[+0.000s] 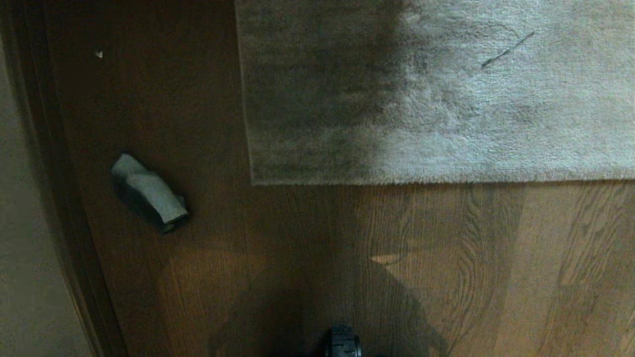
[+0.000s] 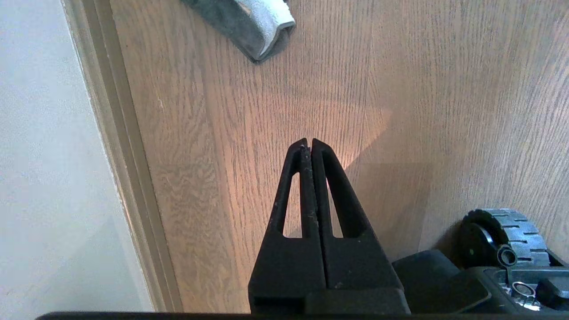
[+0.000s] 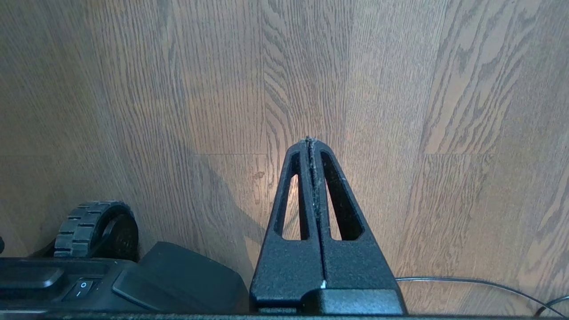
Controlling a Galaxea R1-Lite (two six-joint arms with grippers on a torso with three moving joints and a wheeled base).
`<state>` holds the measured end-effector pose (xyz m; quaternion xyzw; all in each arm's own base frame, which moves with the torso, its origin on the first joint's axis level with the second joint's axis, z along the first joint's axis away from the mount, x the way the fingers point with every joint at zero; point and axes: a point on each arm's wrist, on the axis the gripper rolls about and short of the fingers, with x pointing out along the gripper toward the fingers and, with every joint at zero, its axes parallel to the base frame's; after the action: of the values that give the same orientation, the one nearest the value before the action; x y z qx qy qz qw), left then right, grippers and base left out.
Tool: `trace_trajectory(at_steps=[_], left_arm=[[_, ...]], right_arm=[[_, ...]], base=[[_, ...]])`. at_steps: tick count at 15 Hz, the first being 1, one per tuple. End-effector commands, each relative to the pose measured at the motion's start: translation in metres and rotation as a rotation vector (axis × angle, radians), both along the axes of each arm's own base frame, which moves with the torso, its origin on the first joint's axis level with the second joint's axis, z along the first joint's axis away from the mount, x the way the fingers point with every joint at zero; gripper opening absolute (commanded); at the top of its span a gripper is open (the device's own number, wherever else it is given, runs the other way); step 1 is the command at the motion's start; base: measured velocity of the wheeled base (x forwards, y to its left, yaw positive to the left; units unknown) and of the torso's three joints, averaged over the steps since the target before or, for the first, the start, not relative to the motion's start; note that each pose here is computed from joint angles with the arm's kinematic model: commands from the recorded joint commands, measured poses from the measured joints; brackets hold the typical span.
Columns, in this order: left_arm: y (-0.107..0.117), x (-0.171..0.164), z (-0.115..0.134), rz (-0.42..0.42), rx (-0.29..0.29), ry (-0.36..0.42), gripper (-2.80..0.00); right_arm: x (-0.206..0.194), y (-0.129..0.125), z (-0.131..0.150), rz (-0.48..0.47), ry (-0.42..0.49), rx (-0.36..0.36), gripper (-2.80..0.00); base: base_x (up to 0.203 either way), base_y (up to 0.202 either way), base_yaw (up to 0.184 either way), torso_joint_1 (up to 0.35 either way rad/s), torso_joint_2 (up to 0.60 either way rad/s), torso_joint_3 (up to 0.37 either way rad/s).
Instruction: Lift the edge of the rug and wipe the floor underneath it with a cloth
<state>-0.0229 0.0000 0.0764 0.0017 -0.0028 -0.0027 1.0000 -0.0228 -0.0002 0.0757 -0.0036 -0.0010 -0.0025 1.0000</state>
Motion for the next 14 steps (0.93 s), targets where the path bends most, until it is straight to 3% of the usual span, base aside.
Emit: trace_trajectory(at_steps=[1, 7, 14], left_arm=[[0.0000, 0.0000, 0.0000, 0.001, 0.001, -0.001, -2.80], [0.0000, 0.0000, 0.0000, -0.001, 0.001, -0.001, -2.80], [0.0000, 0.0000, 0.0000, -0.001, 0.001, -0.001, -2.80]], right_arm=[[0.0001, 0.0000, 0.0001, 0.000, 0.000, 0.000, -2.80], [0.0001, 0.0000, 0.0001, 0.000, 0.000, 0.000, -2.80], [0.0000, 0.0000, 0.0000, 0.000, 0.001, 0.000, -2.80]], base=[[0.000, 0.000, 0.000, 0.000, 0.00, 0.000], [0.000, 0.000, 0.000, 0.000, 0.00, 0.012], [0.000, 0.000, 0.000, 0.001, 0.00, 0.179]])
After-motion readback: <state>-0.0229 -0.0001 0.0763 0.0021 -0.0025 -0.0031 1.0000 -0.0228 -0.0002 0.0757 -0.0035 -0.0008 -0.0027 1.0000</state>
